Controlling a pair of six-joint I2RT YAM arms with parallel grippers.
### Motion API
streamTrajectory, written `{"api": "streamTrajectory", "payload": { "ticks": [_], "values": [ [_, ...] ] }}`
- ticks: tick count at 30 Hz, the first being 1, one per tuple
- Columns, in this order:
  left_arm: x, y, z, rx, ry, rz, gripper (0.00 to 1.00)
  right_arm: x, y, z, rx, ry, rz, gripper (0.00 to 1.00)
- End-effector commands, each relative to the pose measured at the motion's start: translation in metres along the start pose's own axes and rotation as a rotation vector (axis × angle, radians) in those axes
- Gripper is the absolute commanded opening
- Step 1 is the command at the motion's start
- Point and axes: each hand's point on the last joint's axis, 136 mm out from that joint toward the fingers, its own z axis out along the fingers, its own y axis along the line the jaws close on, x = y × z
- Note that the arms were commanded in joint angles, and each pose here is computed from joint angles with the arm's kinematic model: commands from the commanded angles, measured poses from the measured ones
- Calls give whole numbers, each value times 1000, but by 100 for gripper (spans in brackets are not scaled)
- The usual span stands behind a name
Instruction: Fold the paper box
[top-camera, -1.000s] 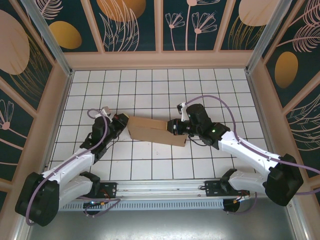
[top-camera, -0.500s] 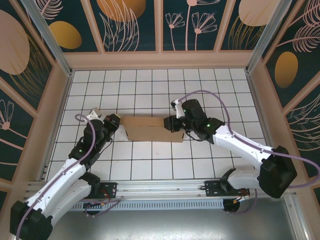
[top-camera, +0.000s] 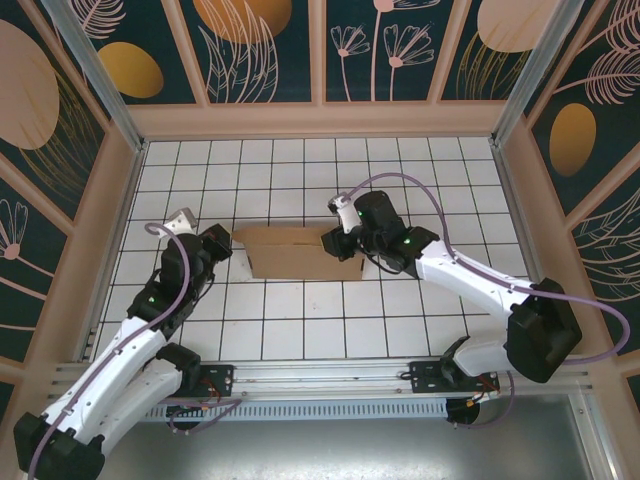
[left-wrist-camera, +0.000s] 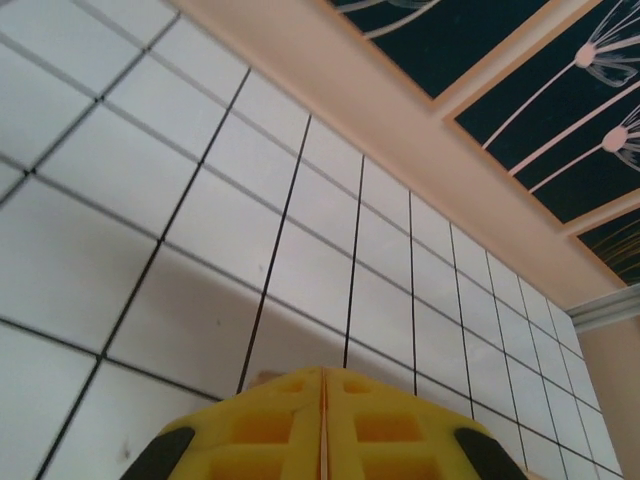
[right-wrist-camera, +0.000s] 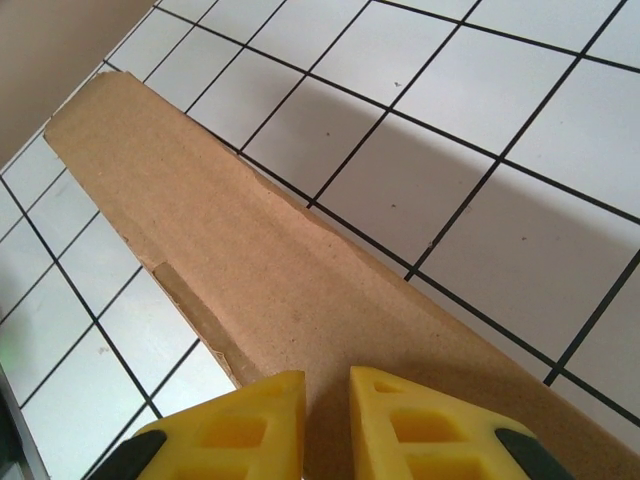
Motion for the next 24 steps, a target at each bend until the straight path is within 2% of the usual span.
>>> {"api": "streamTrajectory", "payload": {
  "ticks": [1,4,8,12,14,16,18,21,22,24],
  "values": [
    [-19,-6,-9,-15,-52,113,11,27,-11,-6,50,90,-50,20],
    [-12,-15,-4,19,-3,164,14,23,-18,-14,83,69,-59,20],
    [5,-44,1,162,91,314,29,1,-17,-29,63,3,-56,20],
    [0,-54,6,145,135,486,38,-20,-8,-39,34,-38,-90,22],
    [-6,-66,6,160,150,550,48,-34,3,-46,-6,-64,-106,27],
    [-17,-76,3,170,128,572,54,-50,17,-59,-50,-102,-130,35],
    [-31,-88,-5,195,78,612,60,-67,24,-77,-50,-162,-163,37],
    [-57,-100,-16,212,-55,683,66,-84,22,-106,23,-274,-238,37],
    [-59,-105,-21,244,-86,723,74,-86,16,-114,68,-312,-267,39],
    [-64,-106,-30,275,-181,784,73,-83,20,-128,87,-364,-411,45]
  ]
}}
